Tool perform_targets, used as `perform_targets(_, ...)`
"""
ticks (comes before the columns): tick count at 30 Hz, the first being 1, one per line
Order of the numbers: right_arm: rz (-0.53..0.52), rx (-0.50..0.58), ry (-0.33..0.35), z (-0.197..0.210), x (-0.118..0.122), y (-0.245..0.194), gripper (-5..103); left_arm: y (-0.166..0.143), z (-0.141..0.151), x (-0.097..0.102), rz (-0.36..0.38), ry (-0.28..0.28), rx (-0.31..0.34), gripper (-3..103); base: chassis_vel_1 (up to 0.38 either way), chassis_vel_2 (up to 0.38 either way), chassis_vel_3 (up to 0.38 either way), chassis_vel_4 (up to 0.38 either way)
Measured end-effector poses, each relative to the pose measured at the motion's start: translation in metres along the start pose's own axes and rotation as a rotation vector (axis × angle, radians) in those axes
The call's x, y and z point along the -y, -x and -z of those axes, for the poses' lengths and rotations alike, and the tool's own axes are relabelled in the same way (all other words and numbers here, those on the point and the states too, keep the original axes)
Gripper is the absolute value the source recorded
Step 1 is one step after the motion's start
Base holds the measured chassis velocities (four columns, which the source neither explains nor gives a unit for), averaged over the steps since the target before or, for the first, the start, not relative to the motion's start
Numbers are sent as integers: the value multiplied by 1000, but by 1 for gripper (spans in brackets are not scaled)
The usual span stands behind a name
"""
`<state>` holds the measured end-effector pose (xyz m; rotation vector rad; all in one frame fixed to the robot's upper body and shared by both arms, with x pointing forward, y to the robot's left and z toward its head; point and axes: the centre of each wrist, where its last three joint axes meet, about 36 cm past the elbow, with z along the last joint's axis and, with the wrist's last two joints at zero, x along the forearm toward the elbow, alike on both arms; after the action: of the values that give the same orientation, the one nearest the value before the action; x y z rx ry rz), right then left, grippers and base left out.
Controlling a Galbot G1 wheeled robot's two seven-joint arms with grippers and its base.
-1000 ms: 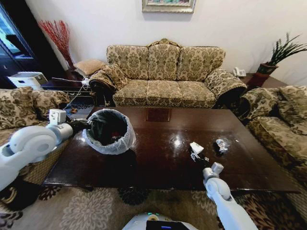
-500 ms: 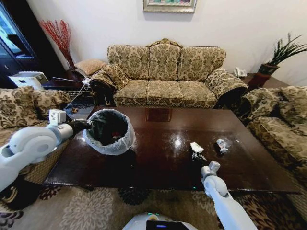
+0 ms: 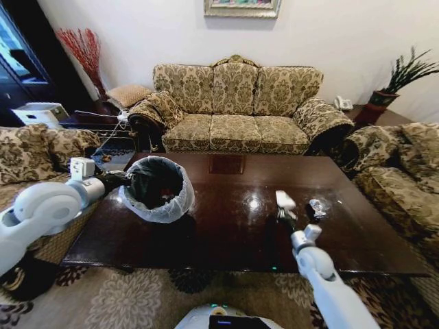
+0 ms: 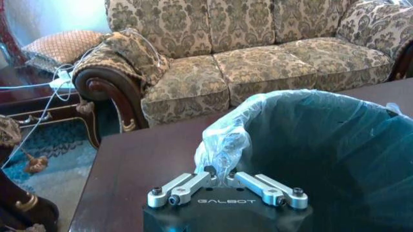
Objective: Move to the front of the table and place the trash on the table into the trash bin.
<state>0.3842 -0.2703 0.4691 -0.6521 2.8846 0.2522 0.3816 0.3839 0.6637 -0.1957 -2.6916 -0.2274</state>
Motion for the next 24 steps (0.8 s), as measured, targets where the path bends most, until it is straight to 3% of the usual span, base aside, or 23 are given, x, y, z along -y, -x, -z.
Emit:
perform_targets(3, 339, 132, 5, 64, -59, 21, 0, 0, 2, 5, -12, 16, -5, 1, 0, 0, 0, 0)
perform_targets(4, 339, 132, 5, 64, -59, 21, 0, 0, 2, 5, -12, 16, -5, 1, 0, 0, 0, 0)
perform_targets(6, 502, 130, 38, 81, -86, 27, 0, -1, 4, 9, -24, 19, -6, 1, 0, 0, 0, 0)
perform_targets(7, 502, 130, 38, 81, -86, 27, 0, -1, 4, 9, -24, 19, -6, 1, 0, 0, 0, 0)
perform_targets(10, 701, 59, 51, 85, -116, 45, 0, -6, 2, 17, -43, 11, -7, 1, 0, 0, 0, 0)
perform_targets(17, 811, -33, -12, 71, -134, 74, 0, -13, 0, 27, -69, 0, -3, 1, 0, 0, 0, 0)
perform_targets(23, 801, -141, -82, 72, -149, 99, -2, -17, 0, 33, -85, 0, 4, 1, 0, 0, 0, 0)
perform_targets(24, 796, -156, -89, 72, -151, 100, 3, -17, 0, 34, -86, -2, 5, 1, 0, 0, 0, 0)
